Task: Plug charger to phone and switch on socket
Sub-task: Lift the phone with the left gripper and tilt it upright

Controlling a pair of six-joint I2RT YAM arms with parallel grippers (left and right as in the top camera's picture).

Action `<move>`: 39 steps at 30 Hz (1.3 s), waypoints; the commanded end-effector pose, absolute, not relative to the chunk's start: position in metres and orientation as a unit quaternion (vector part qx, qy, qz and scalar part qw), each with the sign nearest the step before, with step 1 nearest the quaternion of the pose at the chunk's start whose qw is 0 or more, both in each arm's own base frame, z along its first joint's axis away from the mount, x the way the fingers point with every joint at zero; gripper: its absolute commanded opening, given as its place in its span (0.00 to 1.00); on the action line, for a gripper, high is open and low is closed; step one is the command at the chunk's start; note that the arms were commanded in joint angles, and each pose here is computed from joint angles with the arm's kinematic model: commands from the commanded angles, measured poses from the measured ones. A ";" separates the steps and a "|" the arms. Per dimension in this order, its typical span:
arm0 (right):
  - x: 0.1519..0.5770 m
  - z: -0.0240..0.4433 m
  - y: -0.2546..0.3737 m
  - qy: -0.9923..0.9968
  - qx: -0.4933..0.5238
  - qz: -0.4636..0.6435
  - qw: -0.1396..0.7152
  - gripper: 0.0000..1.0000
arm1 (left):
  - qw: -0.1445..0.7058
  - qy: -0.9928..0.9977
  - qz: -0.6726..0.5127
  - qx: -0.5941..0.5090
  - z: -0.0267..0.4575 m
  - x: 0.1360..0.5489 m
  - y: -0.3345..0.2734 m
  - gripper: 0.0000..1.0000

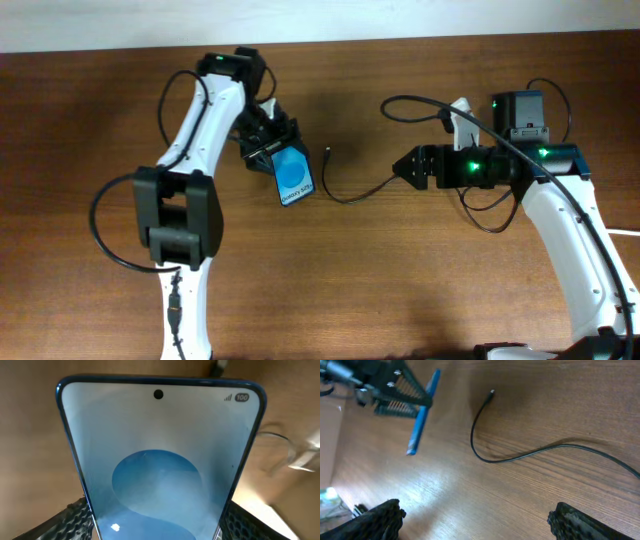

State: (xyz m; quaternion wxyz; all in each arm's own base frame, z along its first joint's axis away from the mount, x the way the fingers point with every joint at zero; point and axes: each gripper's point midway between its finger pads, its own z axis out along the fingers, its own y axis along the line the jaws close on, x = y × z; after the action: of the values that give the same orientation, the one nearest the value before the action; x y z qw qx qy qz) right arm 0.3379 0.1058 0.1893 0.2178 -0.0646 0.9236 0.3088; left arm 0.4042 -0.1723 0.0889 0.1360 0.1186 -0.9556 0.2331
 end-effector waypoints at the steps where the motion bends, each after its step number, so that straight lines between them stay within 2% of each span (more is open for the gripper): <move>1: 0.344 0.193 0.106 0.925 -0.053 0.303 0.222 0.98 | 0.177 -0.903 0.352 0.172 0.128 0.407 -0.186 0.00; 9: 0.344 0.193 0.106 0.925 -0.053 0.304 0.222 0.98 | 0.241 -0.813 0.487 0.208 0.177 0.406 -0.207 0.00; 15: 0.344 0.193 0.106 0.925 -0.052 0.304 0.221 0.98 | 0.296 -0.780 0.467 0.294 0.180 0.406 -0.209 0.00; 26: 0.348 0.196 0.106 0.923 -0.043 0.307 0.228 0.98 | 0.363 -0.695 0.522 0.335 0.214 0.412 -0.220 0.00; 39: 0.349 0.196 0.106 0.923 -0.044 0.307 0.229 0.98 | 0.364 -0.697 0.515 0.341 0.212 0.412 -0.220 0.00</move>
State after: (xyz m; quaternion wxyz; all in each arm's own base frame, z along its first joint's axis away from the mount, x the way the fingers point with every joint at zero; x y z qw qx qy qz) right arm 0.3441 0.1042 0.1913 0.2221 -0.0371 0.9237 0.3100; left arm 0.4076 -0.2181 0.1942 0.3639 0.3472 -0.7107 0.4918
